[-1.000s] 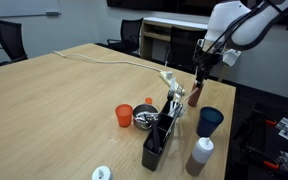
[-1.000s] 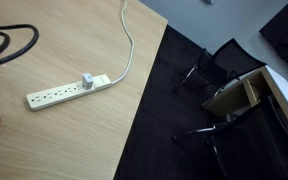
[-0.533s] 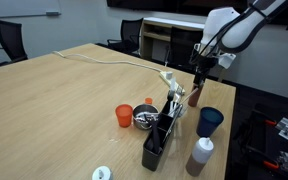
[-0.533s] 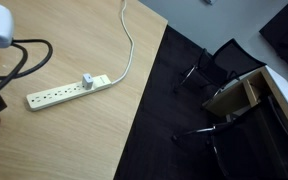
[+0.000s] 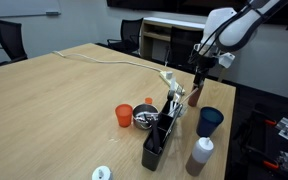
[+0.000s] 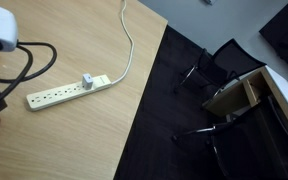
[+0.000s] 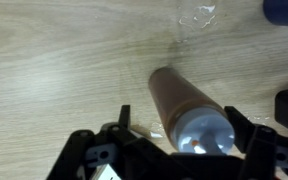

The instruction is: Pick the sauce bottle and move it to the left on the table

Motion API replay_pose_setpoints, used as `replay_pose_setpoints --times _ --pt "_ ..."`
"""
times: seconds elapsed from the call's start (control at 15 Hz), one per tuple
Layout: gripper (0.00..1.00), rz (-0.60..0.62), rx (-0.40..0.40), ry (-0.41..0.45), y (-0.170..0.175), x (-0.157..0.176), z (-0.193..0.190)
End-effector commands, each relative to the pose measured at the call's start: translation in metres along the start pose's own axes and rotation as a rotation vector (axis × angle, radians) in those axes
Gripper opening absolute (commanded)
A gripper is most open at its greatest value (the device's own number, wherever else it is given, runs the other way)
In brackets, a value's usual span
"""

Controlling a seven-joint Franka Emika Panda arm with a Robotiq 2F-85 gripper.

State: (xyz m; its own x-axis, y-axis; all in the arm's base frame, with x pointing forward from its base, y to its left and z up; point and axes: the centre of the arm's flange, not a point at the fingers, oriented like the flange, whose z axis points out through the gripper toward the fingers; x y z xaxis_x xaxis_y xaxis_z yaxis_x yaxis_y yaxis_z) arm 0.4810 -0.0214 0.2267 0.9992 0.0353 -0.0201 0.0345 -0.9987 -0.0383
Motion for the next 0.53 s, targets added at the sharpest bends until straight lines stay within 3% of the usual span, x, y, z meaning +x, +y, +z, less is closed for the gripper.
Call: replay_pose_setpoints --times 0.0,0.33,0.47 --pt "0.64 -0.021 0.013 0.010 0.0038 0.0030 0.0051" --pt "0.29 -0.025 0.014 0.013 0.0046 0.0030 0.0026" --pt "0.27 -0.024 0.014 0.011 0.0050 0.0027 -0.0001"
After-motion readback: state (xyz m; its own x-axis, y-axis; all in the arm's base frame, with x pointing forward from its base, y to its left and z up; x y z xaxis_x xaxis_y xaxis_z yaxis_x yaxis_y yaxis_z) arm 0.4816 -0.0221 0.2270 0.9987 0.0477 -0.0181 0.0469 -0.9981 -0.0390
